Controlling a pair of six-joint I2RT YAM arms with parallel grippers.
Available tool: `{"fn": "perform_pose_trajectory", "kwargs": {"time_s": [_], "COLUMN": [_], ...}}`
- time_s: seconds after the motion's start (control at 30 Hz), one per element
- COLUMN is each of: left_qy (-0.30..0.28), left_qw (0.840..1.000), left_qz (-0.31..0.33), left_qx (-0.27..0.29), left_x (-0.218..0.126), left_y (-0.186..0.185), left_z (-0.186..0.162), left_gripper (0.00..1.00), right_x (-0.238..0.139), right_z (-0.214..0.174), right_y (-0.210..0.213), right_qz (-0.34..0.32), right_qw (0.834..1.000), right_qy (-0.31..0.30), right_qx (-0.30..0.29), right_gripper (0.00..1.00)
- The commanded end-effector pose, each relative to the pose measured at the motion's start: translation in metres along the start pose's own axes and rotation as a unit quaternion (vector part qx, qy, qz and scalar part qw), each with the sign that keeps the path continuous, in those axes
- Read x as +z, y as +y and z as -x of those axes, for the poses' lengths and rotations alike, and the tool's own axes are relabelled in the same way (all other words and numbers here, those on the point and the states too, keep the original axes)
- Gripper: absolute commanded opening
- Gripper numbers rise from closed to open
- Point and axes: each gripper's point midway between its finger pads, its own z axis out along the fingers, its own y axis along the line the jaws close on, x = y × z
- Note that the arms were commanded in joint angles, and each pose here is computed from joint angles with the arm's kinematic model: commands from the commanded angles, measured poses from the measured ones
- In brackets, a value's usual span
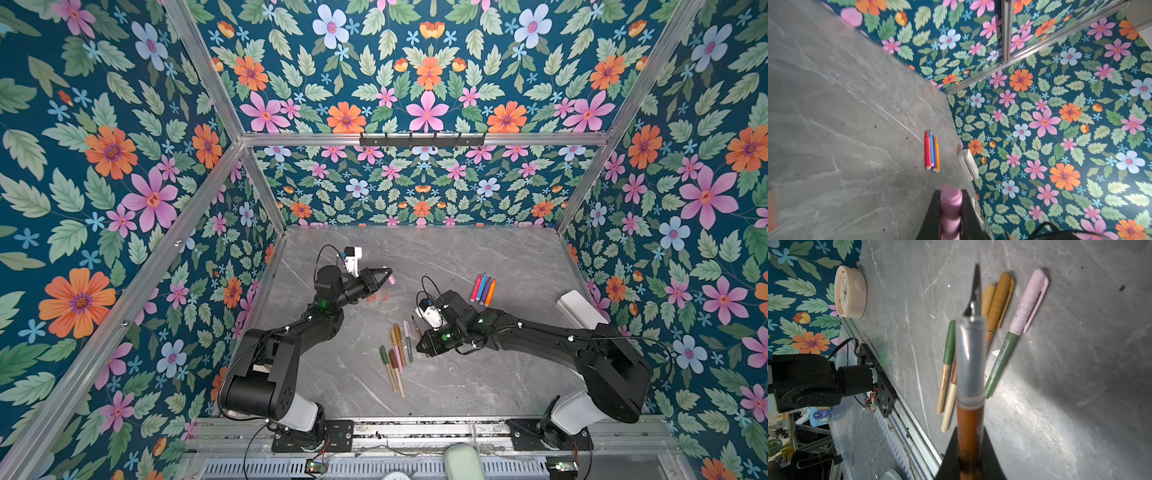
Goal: Open the pen caps
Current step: 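Pull the pink cap away with the left gripper while the right holds the pen, then lower the left gripper and release the pink cap beside the other caps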
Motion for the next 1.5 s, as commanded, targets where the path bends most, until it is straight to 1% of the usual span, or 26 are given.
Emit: {"fn": "perform_pose_trajectory", "kwargs": {"time_s": [0.0, 0.03, 0.1, 0.13, 0.2, 0.27, 0.3, 0.33, 0.4, 0.43, 0.6, 0.73, 0.8, 0.83, 0.93, 1.17, 1.33, 1.47], "left_qy": [0.022, 0.028, 0.047, 0.054, 0.065, 0.068, 0.068, 0.067, 0.073, 0.078, 0.084, 0.098, 0.104, 0.105, 0.108, 0.106, 0.114, 0.111], "left_qw": [0.996, 0.991, 0.973, 0.964, 0.942, 0.92, 0.91, 0.904, 0.894, 0.892, 0.889, 0.882, 0.882, 0.883, 0.886, 0.897, 0.908, 0.912], "left_qz": [0.079, 0.125, 0.215, 0.246, 0.318, 0.372, 0.395, 0.409, 0.429, 0.432, 0.439, 0.452, 0.451, 0.449, 0.442, 0.421, 0.398, 0.39], "left_qx": [0.032, 0.043, 0.07, 0.079, 0.092, 0.102, 0.107, 0.108, 0.107, 0.104, 0.097, 0.092, 0.088, 0.087, 0.085, 0.079, 0.066, 0.063], "left_x": [-0.005, -0.01, -0.024, -0.03, -0.047, -0.063, -0.069, -0.073, -0.075, -0.073, -0.067, -0.065, -0.063, -0.063, -0.059, -0.048, -0.038, -0.036], "left_y": [0.024, 0.039, 0.066, 0.076, 0.101, 0.122, 0.132, 0.139, 0.155, 0.161, 0.181, 0.197, 0.201, 0.203, 0.204, 0.202, 0.199, 0.197], "left_z": [-0.004, -0.005, -0.009, -0.011, -0.013, -0.015, -0.016, -0.017, -0.02, -0.022, -0.021, -0.023, -0.025, -0.026, -0.029, -0.026, -0.03, -0.029], "left_gripper": [0.0, 0.0, 0.0, 0.0, 0.0, 0.0, 0.0, 0.0, 0.0, 0.0, 0.0, 0.0, 0.0, 0.01, 0.13, 0.17, 0.26, 0.34], "right_x": [-0.005, -0.006, -0.008, -0.008, -0.006, -0.004, -0.002, -0.001, 0.0, 0.001, -0.003, -0.008, -0.01, -0.01, -0.011, -0.014, -0.017, -0.019], "right_z": [0.003, 0.004, 0.003, 0.002, 0.002, 0.002, 0.001, 0.002, 0.003, 0.003, 0.0, -0.002, -0.002, -0.002, 0.0, 0.003, 0.003, 0.003], "right_y": [-0.002, -0.004, -0.008, -0.009, -0.013, -0.014, -0.015, -0.014, -0.013, -0.012, -0.013, -0.015, -0.015, -0.016, -0.015, -0.012, -0.013, -0.014], "right_qz": [-0.015, -0.021, -0.031, -0.035, -0.043, -0.043, -0.043, -0.042, -0.039, -0.037, -0.041, -0.049, -0.052, -0.052, -0.053, -0.056, -0.061, -0.064], "right_qw": [1.0, 1.0, 0.999, 0.999, 0.999, 0.999, 0.999, 0.999, 0.999, 0.999, 0.999, 0.999, 0.999, 0.999, 0.999, 0.998, 0.998, 0.998], "right_qy": [-0.012, -0.013, -0.014, -0.015, -0.014, -0.012, -0.01, -0.01, -0.008, -0.007, -0.006, -0.007, -0.008, -0.01, -0.009, -0.009, -0.009, -0.01], "right_qx": [0.001, 0.001, 0.001, 0.001, 0.003, 0.005, 0.005, 0.006, 0.006, 0.006, 0.004, 0.001, -0.001, -0.001, -0.003, -0.01, -0.013, -0.014], "right_gripper": [0.0, 0.0, 0.0, 0.0, 0.0, 0.0, 0.0, 0.0, 0.0, 0.0, 0.0, 0.0, 0.0, 0.0, 0.0, 0.0, 0.0, 0.0]}}
